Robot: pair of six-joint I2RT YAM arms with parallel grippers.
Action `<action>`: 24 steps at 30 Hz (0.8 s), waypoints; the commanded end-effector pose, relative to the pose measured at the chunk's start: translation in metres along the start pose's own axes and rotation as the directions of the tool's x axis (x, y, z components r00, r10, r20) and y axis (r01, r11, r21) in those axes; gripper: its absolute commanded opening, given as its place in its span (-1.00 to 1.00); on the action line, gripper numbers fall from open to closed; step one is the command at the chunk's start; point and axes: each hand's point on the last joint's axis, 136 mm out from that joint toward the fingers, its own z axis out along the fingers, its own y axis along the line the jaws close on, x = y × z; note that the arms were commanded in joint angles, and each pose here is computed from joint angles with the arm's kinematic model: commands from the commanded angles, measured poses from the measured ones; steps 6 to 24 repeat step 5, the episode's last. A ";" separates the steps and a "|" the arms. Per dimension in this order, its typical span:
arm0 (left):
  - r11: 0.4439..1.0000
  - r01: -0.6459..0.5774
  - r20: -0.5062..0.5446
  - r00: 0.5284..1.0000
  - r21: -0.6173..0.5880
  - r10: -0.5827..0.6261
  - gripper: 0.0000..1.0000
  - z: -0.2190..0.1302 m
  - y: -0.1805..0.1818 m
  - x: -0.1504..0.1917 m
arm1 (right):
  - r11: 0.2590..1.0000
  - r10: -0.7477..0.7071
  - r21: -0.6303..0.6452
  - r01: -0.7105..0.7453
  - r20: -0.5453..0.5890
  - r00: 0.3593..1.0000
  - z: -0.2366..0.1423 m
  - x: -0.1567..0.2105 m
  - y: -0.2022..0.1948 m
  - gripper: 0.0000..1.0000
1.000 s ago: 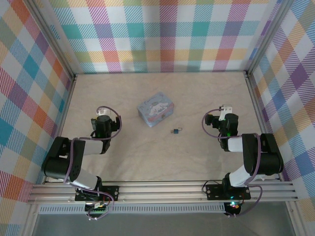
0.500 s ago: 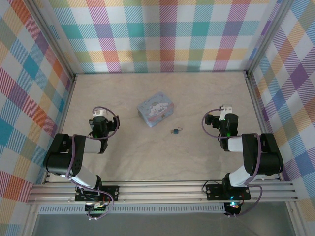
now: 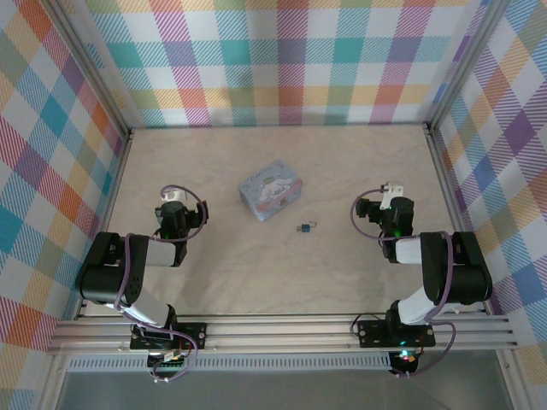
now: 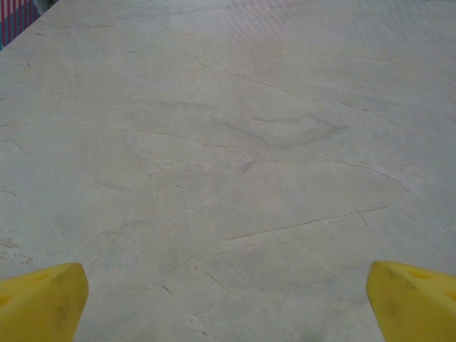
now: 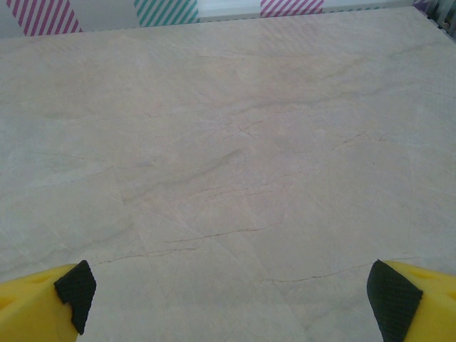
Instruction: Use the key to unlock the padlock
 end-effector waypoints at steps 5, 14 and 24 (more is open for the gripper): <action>1.000 0.025 0.035 0.999 0.010 -0.026 1.00 0.002 -0.001 -0.013 | 1.000 0.009 -0.023 -0.009 0.030 1.000 0.002 -0.013 0.004 0.99; 1.000 0.025 0.035 0.999 0.010 -0.026 1.00 0.002 -0.001 -0.013 | 1.000 0.009 -0.023 -0.009 0.030 1.000 0.002 -0.013 0.004 0.99; 1.000 0.025 0.035 0.999 0.010 -0.026 1.00 0.002 -0.001 -0.013 | 1.000 0.009 -0.023 -0.009 0.030 1.000 0.002 -0.013 0.004 0.99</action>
